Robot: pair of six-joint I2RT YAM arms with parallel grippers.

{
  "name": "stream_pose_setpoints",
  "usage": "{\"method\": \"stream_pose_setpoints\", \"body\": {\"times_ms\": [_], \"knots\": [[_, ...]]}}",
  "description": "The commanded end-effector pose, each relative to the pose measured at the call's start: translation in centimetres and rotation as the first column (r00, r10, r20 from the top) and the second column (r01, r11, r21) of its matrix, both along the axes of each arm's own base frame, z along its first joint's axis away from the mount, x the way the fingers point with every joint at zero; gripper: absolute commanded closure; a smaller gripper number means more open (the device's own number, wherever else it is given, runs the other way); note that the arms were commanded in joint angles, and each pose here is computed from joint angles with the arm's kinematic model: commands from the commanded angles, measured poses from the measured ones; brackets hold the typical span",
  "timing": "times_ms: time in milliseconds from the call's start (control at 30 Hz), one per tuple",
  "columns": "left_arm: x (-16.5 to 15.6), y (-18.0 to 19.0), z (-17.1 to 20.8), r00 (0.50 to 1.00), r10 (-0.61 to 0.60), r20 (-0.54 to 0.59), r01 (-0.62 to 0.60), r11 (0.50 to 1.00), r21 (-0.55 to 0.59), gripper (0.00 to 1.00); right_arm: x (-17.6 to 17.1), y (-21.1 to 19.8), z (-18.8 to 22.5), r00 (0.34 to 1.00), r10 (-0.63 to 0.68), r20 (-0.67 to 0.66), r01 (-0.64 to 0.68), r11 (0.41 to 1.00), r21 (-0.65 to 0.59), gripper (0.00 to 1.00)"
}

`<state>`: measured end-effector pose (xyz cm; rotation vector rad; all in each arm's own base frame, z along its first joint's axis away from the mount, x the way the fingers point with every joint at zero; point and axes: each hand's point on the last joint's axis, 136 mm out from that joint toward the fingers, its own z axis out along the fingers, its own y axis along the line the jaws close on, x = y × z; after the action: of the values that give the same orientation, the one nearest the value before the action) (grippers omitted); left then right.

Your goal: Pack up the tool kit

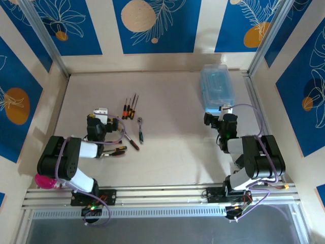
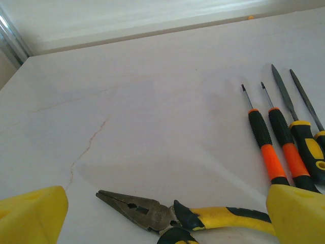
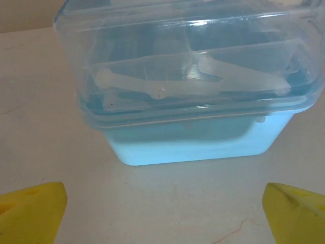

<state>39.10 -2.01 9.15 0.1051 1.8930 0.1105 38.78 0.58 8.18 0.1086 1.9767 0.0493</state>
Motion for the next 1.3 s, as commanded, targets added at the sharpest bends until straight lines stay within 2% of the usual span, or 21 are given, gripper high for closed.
{"method": "stream_pose_setpoints", "body": {"times_ms": [0, 1000, 1100, 1133, 1200, 1267], "knots": [[0.2, -0.7, 0.2, 1.0, -0.028, 0.011, 0.029, 1.0, -0.002, 0.0, 0.8, 0.2, 1.2, 0.999, 0.012, 0.045, -0.012, 1.0, 0.013, 0.01], [0.5, 0.0, 0.0, 1.0, -0.023, -0.008, 0.022, 0.999, -0.039, 0.0, 0.8, 0.2, 1.3, 0.999, 0.018, 0.045, -0.019, 1.0, 0.015, 0.01], [0.0, 0.8, 3.0, 0.999, 0.036, 0.024, -0.036, 0.999, -0.022, 0.0, 1.1, 1.3, 2.8, 0.997, 0.054, 0.053, -0.053, 0.998, -0.02, 0.01], [-0.2, 0.9, 4.0, 0.999, 0.045, 0.003, -0.045, 0.999, -0.021, 0.0, 1.2, 1.4, 3.4, 0.999, 0.035, 0.017, -0.034, 0.998, -0.044, 0.01], [-0.4, 1.1, 6.5, 0.997, 0.067, -0.042, -0.069, 0.997, -0.046, 0.0, 1.3, 0.9, 5.5, 0.996, -0.026, -0.087, 0.025, 1.0, -0.006, 0.01], [-0.3, -0.2, 8.2, 0.997, -0.002, -0.082, -0.003, 0.998, -0.067, 0.0, 1.3, 0.0, 7.5, 0.989, -0.07, -0.128, 0.073, 0.997, 0.025, 0.01]]}}
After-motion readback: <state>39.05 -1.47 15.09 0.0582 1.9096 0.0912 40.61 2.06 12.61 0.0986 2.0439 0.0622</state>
